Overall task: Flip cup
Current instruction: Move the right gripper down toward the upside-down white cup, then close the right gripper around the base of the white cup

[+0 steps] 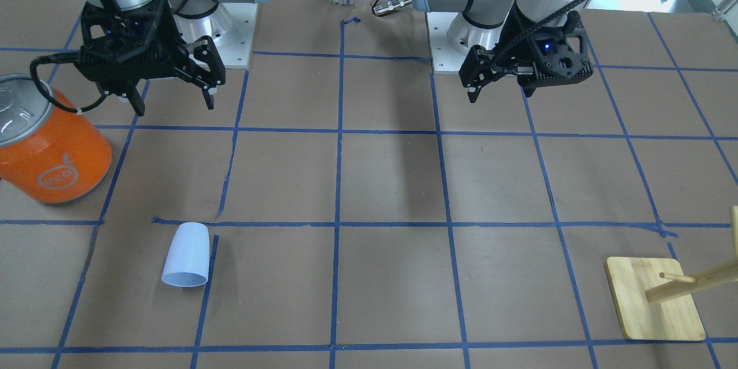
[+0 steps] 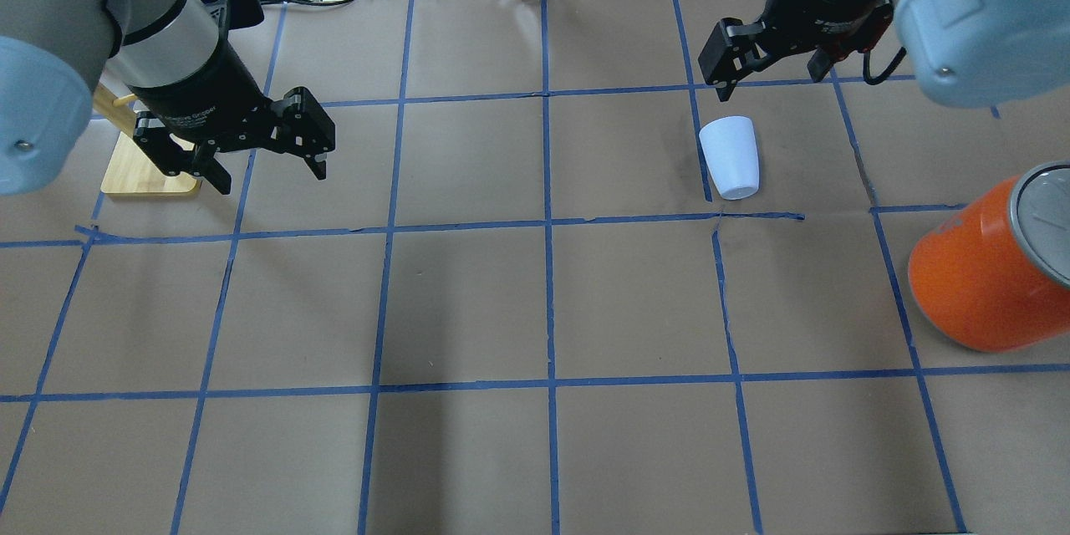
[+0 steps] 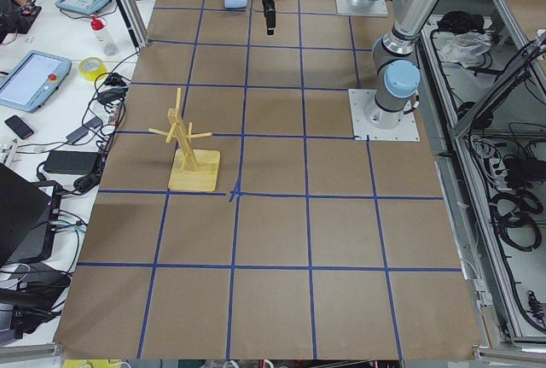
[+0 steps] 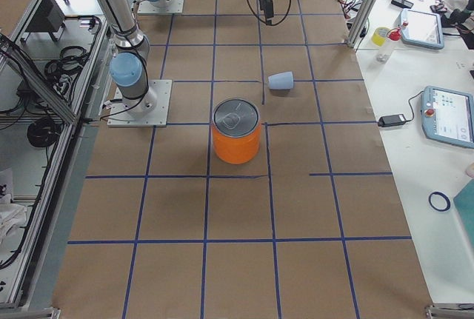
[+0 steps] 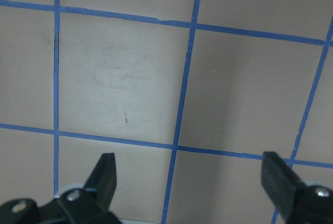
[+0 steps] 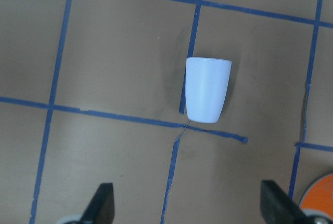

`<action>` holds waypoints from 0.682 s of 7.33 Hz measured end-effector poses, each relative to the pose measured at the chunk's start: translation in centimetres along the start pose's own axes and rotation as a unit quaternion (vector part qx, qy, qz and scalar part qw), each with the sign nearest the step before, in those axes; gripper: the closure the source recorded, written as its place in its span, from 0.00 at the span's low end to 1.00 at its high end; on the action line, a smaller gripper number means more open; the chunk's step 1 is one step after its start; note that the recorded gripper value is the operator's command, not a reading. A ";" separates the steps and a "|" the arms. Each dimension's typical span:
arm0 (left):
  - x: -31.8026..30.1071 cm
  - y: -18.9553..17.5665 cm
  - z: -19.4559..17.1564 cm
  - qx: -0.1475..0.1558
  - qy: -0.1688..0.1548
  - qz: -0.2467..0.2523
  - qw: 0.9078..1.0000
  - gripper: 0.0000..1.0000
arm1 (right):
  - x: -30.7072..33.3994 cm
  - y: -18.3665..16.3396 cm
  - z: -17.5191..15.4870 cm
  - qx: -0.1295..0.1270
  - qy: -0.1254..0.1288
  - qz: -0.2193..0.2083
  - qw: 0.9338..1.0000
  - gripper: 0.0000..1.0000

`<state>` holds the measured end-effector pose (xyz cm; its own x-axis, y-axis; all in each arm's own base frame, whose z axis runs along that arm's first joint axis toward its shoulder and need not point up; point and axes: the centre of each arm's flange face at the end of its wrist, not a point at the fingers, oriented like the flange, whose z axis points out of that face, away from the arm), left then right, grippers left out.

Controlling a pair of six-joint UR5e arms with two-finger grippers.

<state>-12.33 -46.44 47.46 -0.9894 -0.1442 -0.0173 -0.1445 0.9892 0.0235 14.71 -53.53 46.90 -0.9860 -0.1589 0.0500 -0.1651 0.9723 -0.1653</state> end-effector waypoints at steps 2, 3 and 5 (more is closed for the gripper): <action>0.0 0.0 0.0 0.000 0.000 0.000 1.000 0.00 | 1.7 -4.7 8.3 0.007 0.007 0.008 1.000 0.00; 0.0 0.0 0.0 0.000 0.000 0.000 1.000 0.00 | 2.4 -6.0 11.9 0.008 0.009 0.013 1.000 0.00; 0.0 0.1 0.0 -0.001 -0.001 0.000 1.000 0.00 | 3.9 -7.0 17.8 -0.016 0.009 0.026 1.000 0.00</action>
<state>-12.32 -46.38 47.42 -0.9894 -0.1441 -0.0186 -0.1445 0.9892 0.0254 11.65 -64.01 30.76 -0.9926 -0.1062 0.0596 -0.1135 0.9840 -0.1371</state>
